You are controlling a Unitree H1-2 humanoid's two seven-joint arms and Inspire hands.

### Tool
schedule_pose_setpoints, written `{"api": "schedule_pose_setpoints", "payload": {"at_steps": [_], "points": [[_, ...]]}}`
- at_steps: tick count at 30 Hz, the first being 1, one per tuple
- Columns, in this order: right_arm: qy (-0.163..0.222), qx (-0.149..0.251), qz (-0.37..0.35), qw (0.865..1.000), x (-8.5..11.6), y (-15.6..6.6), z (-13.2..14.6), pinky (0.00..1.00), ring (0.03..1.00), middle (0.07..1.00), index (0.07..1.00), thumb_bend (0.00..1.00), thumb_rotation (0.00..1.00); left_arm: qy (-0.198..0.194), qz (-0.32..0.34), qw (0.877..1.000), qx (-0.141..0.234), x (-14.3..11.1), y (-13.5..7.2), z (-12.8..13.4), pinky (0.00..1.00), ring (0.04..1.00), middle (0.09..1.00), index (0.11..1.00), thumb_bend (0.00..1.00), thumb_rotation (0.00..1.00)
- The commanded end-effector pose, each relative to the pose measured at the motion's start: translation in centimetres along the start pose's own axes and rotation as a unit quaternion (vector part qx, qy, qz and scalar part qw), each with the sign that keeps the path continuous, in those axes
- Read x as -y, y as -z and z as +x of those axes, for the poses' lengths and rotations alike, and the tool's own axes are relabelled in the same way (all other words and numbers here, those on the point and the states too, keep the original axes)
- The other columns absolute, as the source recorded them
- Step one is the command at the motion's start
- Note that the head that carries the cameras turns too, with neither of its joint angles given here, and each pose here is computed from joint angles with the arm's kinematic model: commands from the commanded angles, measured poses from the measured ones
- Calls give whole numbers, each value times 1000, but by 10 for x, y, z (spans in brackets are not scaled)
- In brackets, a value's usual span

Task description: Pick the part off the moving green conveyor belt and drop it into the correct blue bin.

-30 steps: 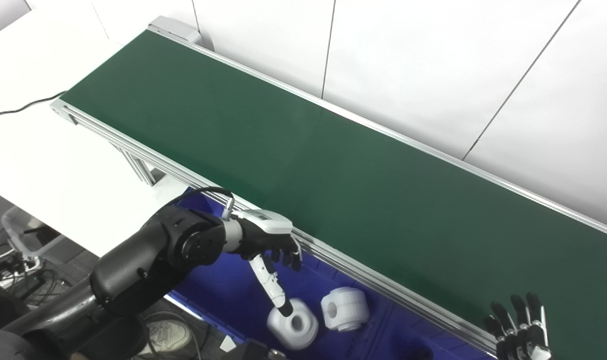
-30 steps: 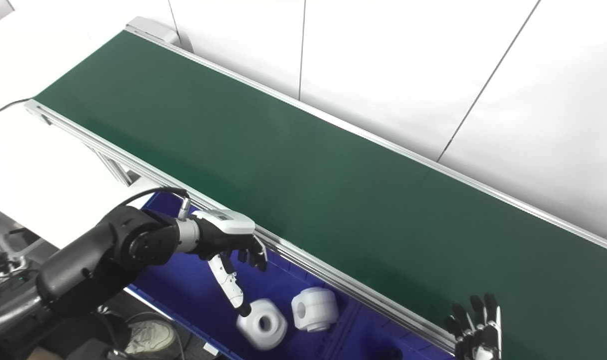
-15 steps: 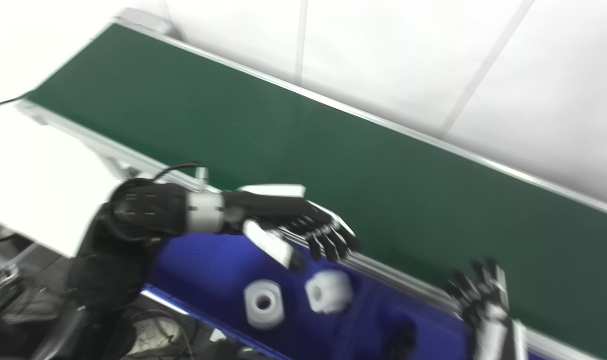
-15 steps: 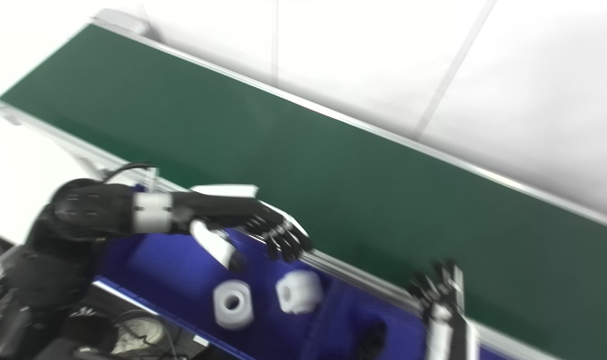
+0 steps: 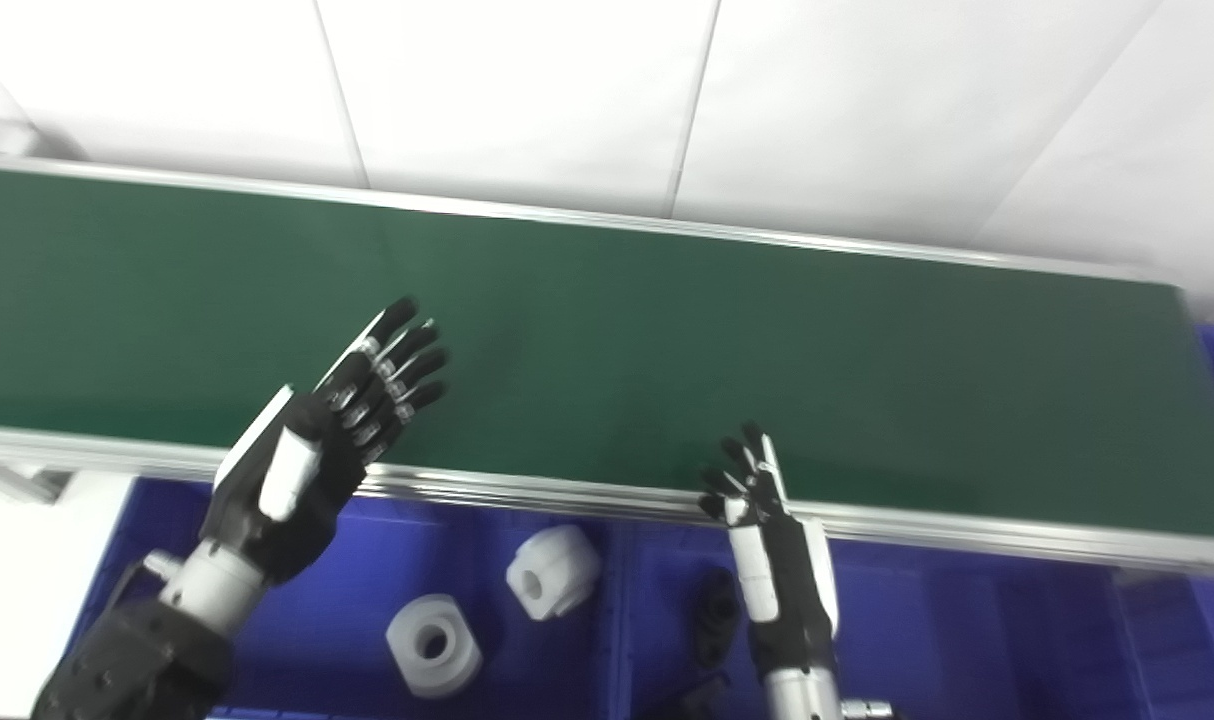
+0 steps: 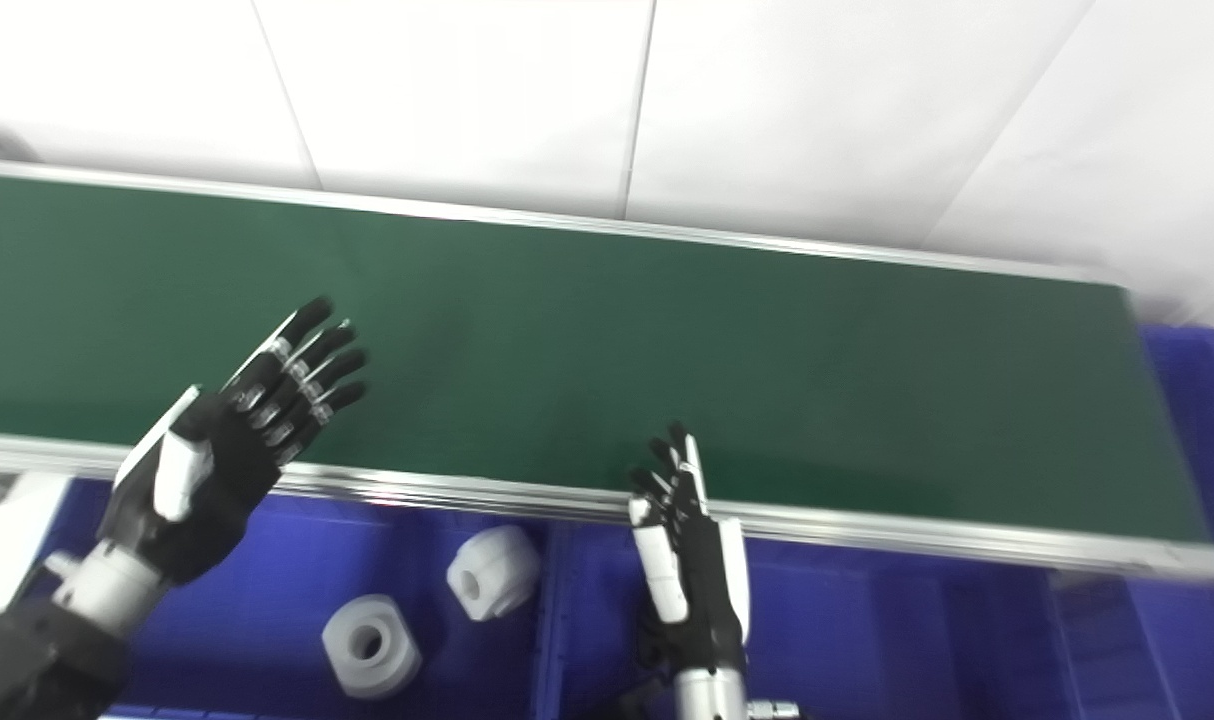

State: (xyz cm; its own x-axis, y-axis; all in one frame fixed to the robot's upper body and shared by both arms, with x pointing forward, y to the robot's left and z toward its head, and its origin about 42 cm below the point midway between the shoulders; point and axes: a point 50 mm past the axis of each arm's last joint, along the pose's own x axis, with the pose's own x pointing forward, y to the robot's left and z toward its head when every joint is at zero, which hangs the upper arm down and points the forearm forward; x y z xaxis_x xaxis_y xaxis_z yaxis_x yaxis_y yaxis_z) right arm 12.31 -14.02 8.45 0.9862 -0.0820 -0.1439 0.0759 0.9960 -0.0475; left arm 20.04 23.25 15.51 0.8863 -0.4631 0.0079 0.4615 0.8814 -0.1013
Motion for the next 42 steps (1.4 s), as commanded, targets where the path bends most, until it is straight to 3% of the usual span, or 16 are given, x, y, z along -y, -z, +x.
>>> {"api": "schedule_pose_setpoints", "payload": {"at_steps": [1,6,11,16,21,26,31,35,42], "points": [[-16,39,64,997,-56,-22,6,816,862,954,1000,709,1000,3,40,998,42,2,-7,3,996,995,1000,1000,967,772],[-2,36,58,998,-50,-22,3,808,872,960,1000,709,1000,16,69,996,52,16,6,9,1000,1000,1000,1000,976,776],[9,34,52,998,-45,-24,0,782,853,943,999,730,1000,5,100,993,55,25,19,10,1000,1000,1000,1000,999,786],[8,37,54,998,-42,-26,1,786,844,937,993,737,1000,-14,124,990,68,35,21,8,1000,1000,1000,1000,1000,861],[3,49,47,998,-32,-30,-1,794,855,940,1000,717,1000,-66,97,990,83,54,19,3,1000,1000,1000,1000,943,845],[9,58,40,997,-22,-33,-6,783,832,926,1000,743,1000,-129,67,985,89,74,-1,-8,1000,1000,1000,1000,881,853],[7,62,36,997,-14,-32,-10,781,827,915,991,762,1000,-178,43,980,81,83,-5,-19,1000,1000,1000,1000,785,833],[7,65,36,997,-10,-31,-14,788,833,917,989,757,1000,-176,67,978,89,73,9,-16,1000,1000,1000,1000,800,855],[10,61,39,997,-4,-28,-19,794,847,925,996,777,1000,-161,88,977,112,65,19,-13,1000,1000,1000,1000,826,803]]}}
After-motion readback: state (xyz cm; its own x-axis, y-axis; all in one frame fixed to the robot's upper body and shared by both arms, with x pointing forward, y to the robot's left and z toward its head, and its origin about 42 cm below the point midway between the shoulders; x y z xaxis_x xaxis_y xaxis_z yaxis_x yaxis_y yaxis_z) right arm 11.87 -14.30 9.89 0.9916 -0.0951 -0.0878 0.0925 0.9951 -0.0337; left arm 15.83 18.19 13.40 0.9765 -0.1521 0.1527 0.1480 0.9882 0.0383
